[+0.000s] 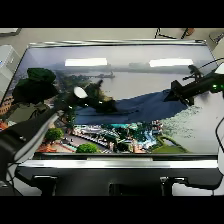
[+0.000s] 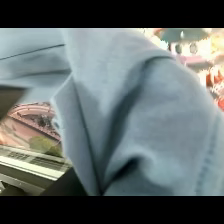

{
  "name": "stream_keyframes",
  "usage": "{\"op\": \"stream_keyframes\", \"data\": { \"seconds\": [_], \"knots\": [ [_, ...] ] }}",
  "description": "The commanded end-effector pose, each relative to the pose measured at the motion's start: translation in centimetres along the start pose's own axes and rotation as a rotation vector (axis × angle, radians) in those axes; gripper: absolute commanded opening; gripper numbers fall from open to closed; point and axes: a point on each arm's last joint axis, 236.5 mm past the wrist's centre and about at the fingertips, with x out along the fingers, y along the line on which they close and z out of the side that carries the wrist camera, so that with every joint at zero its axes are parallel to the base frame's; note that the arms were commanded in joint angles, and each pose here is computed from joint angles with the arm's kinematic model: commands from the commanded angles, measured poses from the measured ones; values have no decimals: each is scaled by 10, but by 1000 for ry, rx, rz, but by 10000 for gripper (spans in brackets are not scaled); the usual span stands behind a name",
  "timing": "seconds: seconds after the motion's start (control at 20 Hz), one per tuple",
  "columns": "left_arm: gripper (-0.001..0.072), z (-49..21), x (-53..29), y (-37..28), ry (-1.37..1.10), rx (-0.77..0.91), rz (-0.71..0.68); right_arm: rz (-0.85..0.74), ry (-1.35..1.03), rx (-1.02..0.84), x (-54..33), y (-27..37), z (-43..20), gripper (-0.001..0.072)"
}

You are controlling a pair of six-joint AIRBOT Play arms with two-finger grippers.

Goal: Fold the clothes and pants, and hang the long-sleeved shirts on hangers.

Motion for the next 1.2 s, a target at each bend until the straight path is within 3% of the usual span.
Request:
{"op": "stream_keyframes", "data": {
  "seconds": [0.0, 0.4, 0.75, 0.9, 1.0, 1.15],
  "knots": [
    [22, 6, 61, -36, -104, -142, -145, -7, -31, 10, -23, 13, -17, 42],
    [20, -27, 129, -80, 4, -201, -208, -4, -47, -41, -46, 28, -40, 42],
    [20, -51, 171, -175, -14, -290, -408, -5, -120, -95, -68, 41, -52, 43],
    [19, -52, 171, -166, 23, -277, -399, 1, -152, -108, -67, 42, -42, 42],
    [16, -33, 147, -147, 43, -159, -365, 19, -150, -111, -60, 42, -33, 42],
    [16, 29, 67, -86, 9, 57, -159, 103, -97, -165, -31, 66, -23, 42]
  ]
}}
